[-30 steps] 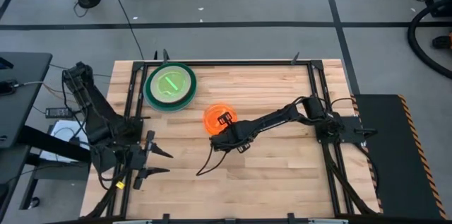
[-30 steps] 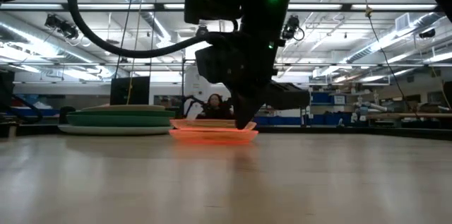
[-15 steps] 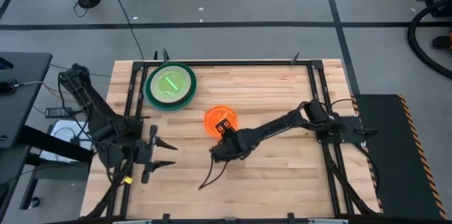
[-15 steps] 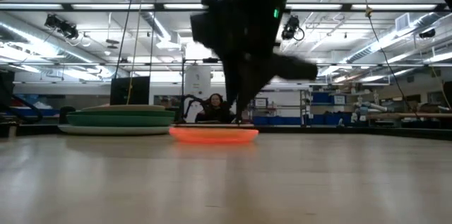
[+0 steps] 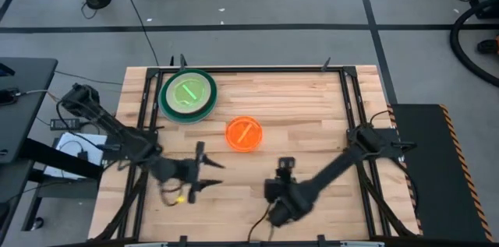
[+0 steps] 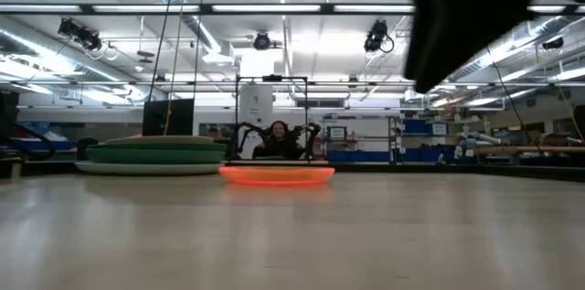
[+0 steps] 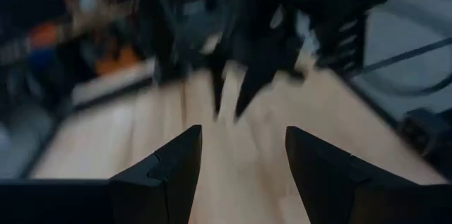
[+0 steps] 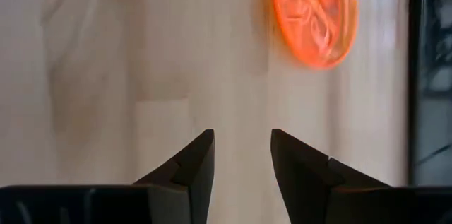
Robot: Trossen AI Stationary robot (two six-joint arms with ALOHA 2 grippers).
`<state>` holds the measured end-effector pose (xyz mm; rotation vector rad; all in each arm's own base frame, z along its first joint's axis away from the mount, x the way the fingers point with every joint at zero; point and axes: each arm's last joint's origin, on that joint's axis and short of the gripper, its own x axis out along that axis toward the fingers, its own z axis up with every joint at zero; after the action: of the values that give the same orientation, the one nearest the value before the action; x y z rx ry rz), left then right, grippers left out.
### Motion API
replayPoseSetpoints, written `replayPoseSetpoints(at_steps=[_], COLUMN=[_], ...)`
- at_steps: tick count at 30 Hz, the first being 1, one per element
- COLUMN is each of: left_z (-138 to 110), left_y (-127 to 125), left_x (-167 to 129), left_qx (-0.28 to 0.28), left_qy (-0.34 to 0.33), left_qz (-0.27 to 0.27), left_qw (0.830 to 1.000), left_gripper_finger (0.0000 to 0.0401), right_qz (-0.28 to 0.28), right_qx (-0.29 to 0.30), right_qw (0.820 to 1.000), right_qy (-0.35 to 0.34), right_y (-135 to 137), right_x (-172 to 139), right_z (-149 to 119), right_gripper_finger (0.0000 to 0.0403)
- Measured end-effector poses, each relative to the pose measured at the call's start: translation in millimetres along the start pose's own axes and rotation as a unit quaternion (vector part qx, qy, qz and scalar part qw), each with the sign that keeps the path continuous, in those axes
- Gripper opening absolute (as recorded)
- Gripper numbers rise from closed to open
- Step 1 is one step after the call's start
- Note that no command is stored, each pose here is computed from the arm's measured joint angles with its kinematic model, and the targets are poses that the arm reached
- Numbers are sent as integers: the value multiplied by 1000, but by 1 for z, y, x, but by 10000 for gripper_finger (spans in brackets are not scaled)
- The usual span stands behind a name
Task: Stack plastic plates
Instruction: Stack the light orange plates on top of the light green plate
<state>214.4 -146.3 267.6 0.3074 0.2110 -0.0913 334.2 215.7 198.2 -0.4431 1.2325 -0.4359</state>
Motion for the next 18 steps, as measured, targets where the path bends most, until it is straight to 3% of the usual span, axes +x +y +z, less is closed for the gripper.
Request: replayPoseSetpoints(at_steps=[4, 8, 12, 15, 18], left_z=[-32, -64, -94, -118, -130], left_y=[14, 17, 21, 39, 45], left_x=[30, 62, 88, 101, 112], left_qx=[-53, -22, -24, -43, -45], left_qy=[106, 164, 211, 255, 255], left_qz=[20, 42, 16, 53, 71], left_qw=[993, 985, 977, 964, 963], left_gripper_finger=[213, 213, 214, 223, 240], right_qz=[15, 15, 5, 5, 1], right_qx=[96, 167, 186, 194, 188], right_qw=[994, 975, 959, 952, 952], right_qy=[-42, -147, -211, -236, -241], right_y=[13, 11, 5, 3, 4], right_x=[-5, -8, -3, -3, -2], right_z=[-37, -50, -52, -50, -49], right_gripper_finger=[150, 150, 150, 150, 150])
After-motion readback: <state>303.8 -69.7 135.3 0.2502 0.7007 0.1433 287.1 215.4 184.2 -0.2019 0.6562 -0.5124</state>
